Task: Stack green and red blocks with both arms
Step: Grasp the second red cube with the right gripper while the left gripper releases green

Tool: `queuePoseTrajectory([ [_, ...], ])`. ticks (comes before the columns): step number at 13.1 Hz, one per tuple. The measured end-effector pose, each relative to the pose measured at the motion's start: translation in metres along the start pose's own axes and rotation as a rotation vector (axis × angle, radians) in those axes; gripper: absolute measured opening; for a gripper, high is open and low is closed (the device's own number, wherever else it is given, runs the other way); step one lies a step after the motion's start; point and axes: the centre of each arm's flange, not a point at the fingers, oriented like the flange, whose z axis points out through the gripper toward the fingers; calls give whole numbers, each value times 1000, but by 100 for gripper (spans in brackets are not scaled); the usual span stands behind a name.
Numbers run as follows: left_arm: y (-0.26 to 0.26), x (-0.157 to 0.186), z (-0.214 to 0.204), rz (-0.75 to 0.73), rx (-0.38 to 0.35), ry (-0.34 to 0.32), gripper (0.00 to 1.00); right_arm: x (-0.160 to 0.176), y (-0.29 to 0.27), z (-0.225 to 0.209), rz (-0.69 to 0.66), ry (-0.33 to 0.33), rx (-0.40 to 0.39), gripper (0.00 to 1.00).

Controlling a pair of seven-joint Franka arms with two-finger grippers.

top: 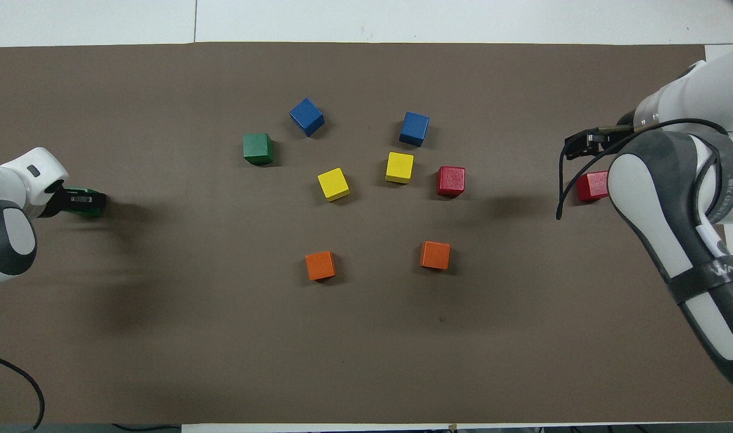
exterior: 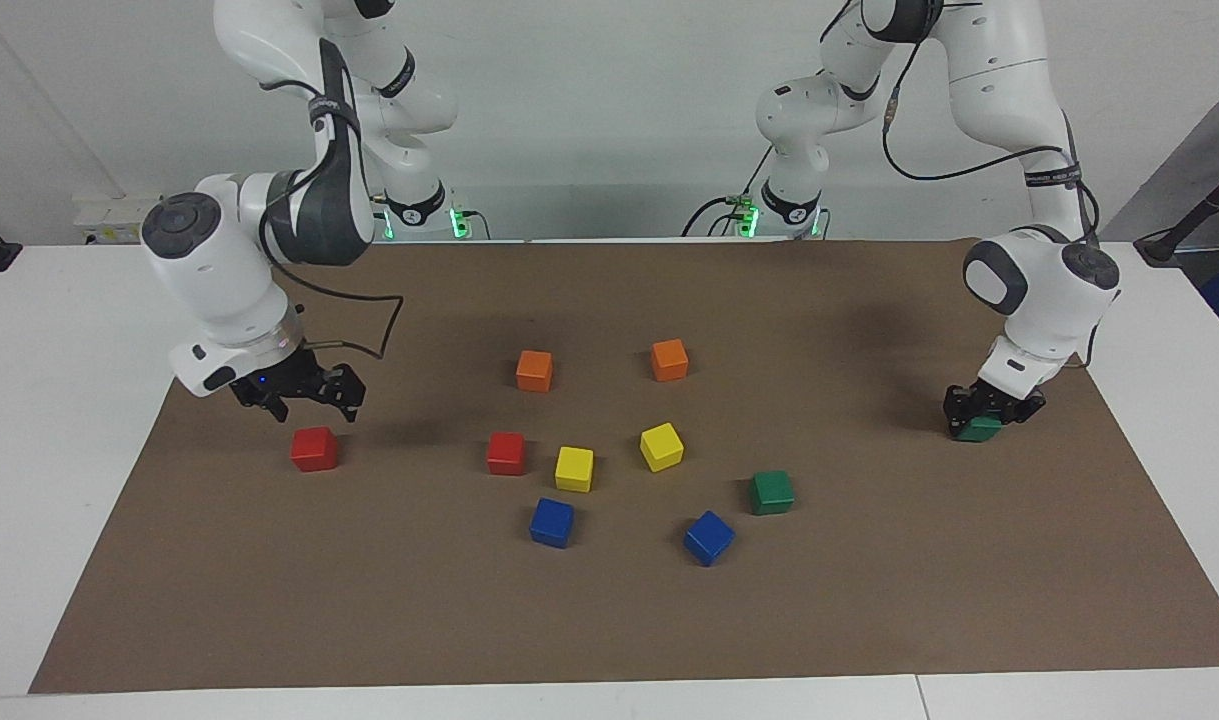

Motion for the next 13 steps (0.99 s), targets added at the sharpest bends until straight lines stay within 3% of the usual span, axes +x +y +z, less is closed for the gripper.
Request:
queuePoseTrajectory([
  [5, 1, -2, 4, 1, 12, 29, 57, -12, -128, 8, -72, 50, -13, 100],
  [8, 2, -3, 6, 6, 15, 38, 61, -14, -158, 23, -65, 67, -1, 100],
  [12, 4, -1, 6, 11, 13, 36, 99, -14, -191, 55, 62, 82, 23, 100],
  [13, 4, 1, 3, 12, 10, 31, 100, -14, -195, 64, 102, 78, 27, 100],
])
